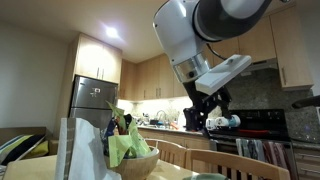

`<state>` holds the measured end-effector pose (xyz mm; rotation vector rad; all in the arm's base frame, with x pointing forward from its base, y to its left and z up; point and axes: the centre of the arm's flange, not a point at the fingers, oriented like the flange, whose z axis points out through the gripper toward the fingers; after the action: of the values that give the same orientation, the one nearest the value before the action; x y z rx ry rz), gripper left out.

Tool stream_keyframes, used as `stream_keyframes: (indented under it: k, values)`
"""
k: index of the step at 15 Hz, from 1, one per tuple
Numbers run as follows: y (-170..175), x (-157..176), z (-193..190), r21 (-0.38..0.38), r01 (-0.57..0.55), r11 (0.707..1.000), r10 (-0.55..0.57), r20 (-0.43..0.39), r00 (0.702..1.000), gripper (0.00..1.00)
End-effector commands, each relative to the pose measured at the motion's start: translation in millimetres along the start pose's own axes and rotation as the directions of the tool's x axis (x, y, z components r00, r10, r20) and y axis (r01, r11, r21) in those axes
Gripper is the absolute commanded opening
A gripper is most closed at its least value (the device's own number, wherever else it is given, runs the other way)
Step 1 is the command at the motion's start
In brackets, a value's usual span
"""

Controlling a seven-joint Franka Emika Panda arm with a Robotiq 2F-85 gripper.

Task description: Move the towel to the left

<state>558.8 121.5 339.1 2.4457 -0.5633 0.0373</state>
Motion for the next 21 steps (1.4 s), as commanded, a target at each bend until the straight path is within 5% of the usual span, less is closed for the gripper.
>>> stream_keyframes:
  k: [1, 4, 5, 11, 17, 21]
  values:
    - [-3.8, 3.3, 3.9, 0.001, -0.005, 1.000, 0.005, 0.018, 1.000, 1.00]
    - [-9.0, 7.3, 7.0, -0.004, -0.007, 1.000, 0.007, 0.031, 1.000, 1.00]
    - [-7.9, 9.4, 2.0, -0.002, -0.056, 0.998, 0.056, -0.025, 0.998, 1.00]
    - [-24.3, 24.2, 21.8, 0.269, -0.234, 0.934, 0.176, 0.223, 0.959, 1.00]
    - [-35.0, 45.8, 67.0, 0.426, -0.479, 0.768, 0.359, 0.333, 0.872, 1.00]
    - [-33.8, 57.2, 100.8, 0.486, -0.581, 0.653, 0.532, 0.252, 0.809, 1.00]
